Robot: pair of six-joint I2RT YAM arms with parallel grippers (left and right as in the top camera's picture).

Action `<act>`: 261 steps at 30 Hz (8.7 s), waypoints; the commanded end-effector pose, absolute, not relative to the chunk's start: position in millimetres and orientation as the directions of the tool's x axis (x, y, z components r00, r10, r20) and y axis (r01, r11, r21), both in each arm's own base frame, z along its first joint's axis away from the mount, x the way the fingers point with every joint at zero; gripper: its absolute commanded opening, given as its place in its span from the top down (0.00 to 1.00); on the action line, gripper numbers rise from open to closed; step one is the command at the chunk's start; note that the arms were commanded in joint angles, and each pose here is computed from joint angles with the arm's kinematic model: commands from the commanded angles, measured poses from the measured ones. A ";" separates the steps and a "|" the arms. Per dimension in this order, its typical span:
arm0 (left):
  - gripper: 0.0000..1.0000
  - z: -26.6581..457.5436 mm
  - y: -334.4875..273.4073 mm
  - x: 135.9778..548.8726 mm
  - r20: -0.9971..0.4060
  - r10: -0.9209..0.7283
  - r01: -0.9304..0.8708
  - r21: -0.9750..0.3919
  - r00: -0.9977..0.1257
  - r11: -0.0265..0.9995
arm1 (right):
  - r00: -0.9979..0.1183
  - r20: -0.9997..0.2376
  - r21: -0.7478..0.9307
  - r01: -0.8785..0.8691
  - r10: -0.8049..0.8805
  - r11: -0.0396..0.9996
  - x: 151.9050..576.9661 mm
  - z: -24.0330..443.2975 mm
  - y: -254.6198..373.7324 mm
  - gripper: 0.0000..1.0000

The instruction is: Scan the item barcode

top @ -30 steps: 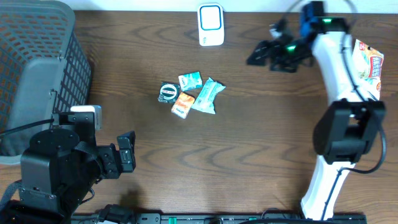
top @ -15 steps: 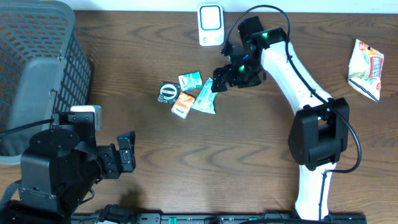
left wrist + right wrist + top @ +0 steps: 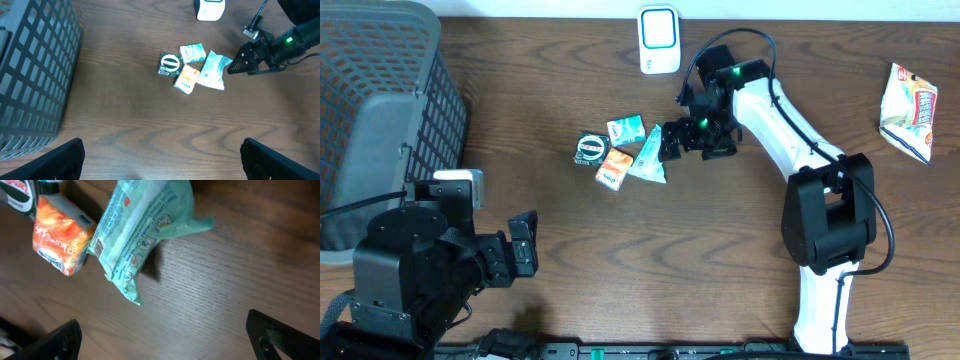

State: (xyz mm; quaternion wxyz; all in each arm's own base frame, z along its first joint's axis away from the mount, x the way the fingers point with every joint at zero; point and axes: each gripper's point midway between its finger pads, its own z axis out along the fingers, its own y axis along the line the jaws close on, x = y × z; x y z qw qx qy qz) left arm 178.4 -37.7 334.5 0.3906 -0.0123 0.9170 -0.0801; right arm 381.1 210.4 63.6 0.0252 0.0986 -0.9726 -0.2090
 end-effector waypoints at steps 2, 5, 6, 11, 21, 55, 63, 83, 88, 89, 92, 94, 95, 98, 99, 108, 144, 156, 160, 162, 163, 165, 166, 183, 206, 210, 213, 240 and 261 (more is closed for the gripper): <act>0.02 337.5 -36.6 178.1 -0.718 -0.102 0.028 -0.166 -0.688 0.986 | -0.989 0.043 0.493 -0.105 -0.145 0.864 377.4 66.1 225.7 0.01; 0.02 337.5 -36.6 178.1 -0.718 -0.102 0.028 -0.166 -0.688 0.986 | -0.993 0.054 0.498 -0.061 -0.102 0.865 379.3 62.5 228.3 0.04; 0.02 337.5 -36.6 178.1 -0.718 -0.102 0.028 -0.166 -0.688 0.986 | -0.995 0.050 0.500 -0.054 -0.091 0.864 381.0 60.6 229.2 0.10; 0.02 337.5 -36.6 178.1 -0.718 -0.102 0.028 -0.166 -0.688 0.986 | -0.997 0.079 0.501 0.062 0.026 0.863 385.8 44.4 230.2 0.16; 0.02 337.5 -36.6 178.1 -0.718 -0.102 0.028 -0.166 -0.688 0.986 | -0.991 0.042 0.558 0.131 0.129 0.819 394.2 11.0 244.7 0.39; 0.02 337.5 -36.6 178.1 -0.718 -0.102 0.028 -0.166 -0.688 0.986 | -0.975 -0.219 0.842 -0.213 -0.046 0.496 393.9 129.2 242.6 0.99; 0.02 337.5 -36.6 178.1 -0.718 -0.102 0.028 -0.166 -0.688 0.986 | -0.905 -0.419 0.793 -0.405 -0.077 0.455 381.0 198.2 246.3 0.99; 0.02 337.5 -36.6 178.1 -0.718 -0.102 0.028 -0.166 -0.688 0.986 | -0.915 -0.385 0.804 -0.396 -0.119 0.444 350.5 214.8 257.3 0.99; 0.02 337.5 -36.6 178.1 -0.718 -0.102 0.028 -0.166 -0.688 0.986 | -0.901 -0.416 0.791 -0.426 -0.125 0.440 348.0 222.7 261.1 0.99; 0.02 337.5 -36.6 178.1 -0.718 -0.102 0.028 -0.166 -0.688 0.986 | -0.897 -0.424 0.784 -0.432 -0.123 0.446 348.3 224.1 261.0 0.99; 0.03 337.5 -36.6 178.1 -0.718 -0.102 0.028 -0.166 -0.688 0.986 | -0.890 -0.439 0.777 -0.443 -0.120 0.448 347.0 229.6 260.3 0.99; 0.02 337.5 -36.6 178.1 -0.718 -0.102 0.028 -0.166 -0.688 0.986 | -0.887 -0.447 0.774 -0.450 -0.119 0.446 346.1 233.0 259.9 0.99; 0.02 337.5 -36.6 178.1 -0.718 -0.102 0.028 -0.166 -0.688 0.986 | -0.885 -0.450 0.772 -0.452 -0.117 0.448 346.1 233.9 259.6 0.99; 0.02 337.5 -36.6 178.1 -0.718 -0.102 0.028 -0.166 -0.688 0.986 | -0.868 -0.480 0.745 -0.479 -0.126 0.463 347.1 234.3 258.3 0.99; 0.02 337.5 -36.6 178.1 -0.718 -0.102 0.028 -0.166 -0.688 0.986 | -0.857 -0.497 0.731 -0.498 -0.136 0.467 347.2 233.6 258.6 0.99; 0.02 337.5 -36.6 178.1 -0.718 -0.102 0.028 -0.166 -0.688 0.986 | -0.836 -0.525 0.685 -0.526 -0.159 0.504 348.8 227.3 261.5 0.99; 0.02 337.5 -36.6 178.1 -0.718 -0.102 0.028 -0.166 -0.688 0.986 | -0.847 -0.509 0.692 -0.507 -0.151 0.514 348.6 225.6 260.5 0.99; 0.02 337.5 -36.6 178.1 -0.718 -0.102 0.028 -0.166 -0.688 0.986 | -0.849 -0.506 0.681 -0.500 -0.151 0.535 349.8 222.1 259.2 0.99; 0.02 337.5 -36.6 178.1 -0.718 -0.102 0.028 -0.166 -0.688 0.986 | -0.849 -0.506 0.681 -0.500 -0.151 0.535 349.7 222.1 259.3 0.99; 0.02 337.5 -36.6 178.1 -0.718 -0.102 0.028 -0.166 -0.688 0.986 | -0.849 -0.506 0.681 -0.500 -0.151 0.535 349.7 222.1 259.3 0.99; 0.02 337.5 -36.6 178.1 -0.718 -0.102 0.028 -0.166 -0.688 0.986 | -0.849 -0.506 0.681 -0.500 -0.151 0.535 349.7 222.1 259.3 0.99; 0.02 337.5 -36.6 178.1 -0.718 -0.102 0.028 -0.166 -0.688 0.986 | -0.850 -0.505 0.681 -0.500 -0.151 0.535 349.5 222.0 259.4 0.99; 0.02 337.5 -36.6 178.1 -0.718 -0.102 0.028 -0.166 -0.688 0.986 | -0.850 -0.504 0.681 -0.499 -0.152 0.535 349.3 221.8 259.3 0.99; 0.02 337.5 -36.6 178.1 -0.718 -0.102 0.028 -0.166 -0.688 0.986 | -0.848 -0.523 -0.082 -0.055 -0.090 0.995 396.9 152.3 122.2 0.99; 0.02 337.5 -36.6 178.1 -0.718 -0.102 0.028 -0.166 -0.688 0.986 | -0.904 -0.193 -0.535 -0.229 -0.382 0.813 401.2 40.8 85.8 0.91; 0.02 337.5 -36.6 178.1 -0.718 -0.102 0.028 -0.166 -0.688 0.986 | -0.889 -0.178 -0.472 -0.298 -0.421 0.829 389.5 33.4 114.0 0.79; 0.02 337.5 -36.6 178.1 -0.718 -0.102 0.028 -0.166 -0.688 0.986 | -0.886 -0.186 -0.455 -0.306 -0.425 0.836 382.5 31.9 129.7 0.71; 0.02 337.5 -36.6 178.1 -0.718 -0.102 0.028 -0.166 -0.688 0.986 | -0.984 -0.138 -0.092 -0.105 -0.117 0.990 393.5 36.7 87.1 0.53; 0.02 337.5 -36.6 178.1 -0.718 -0.102 0.028 -0.166 -0.688 0.986 | -0.981 -0.103 0.001 -0.163 -0.162 0.987 381.4 -9.6 98.4 0.63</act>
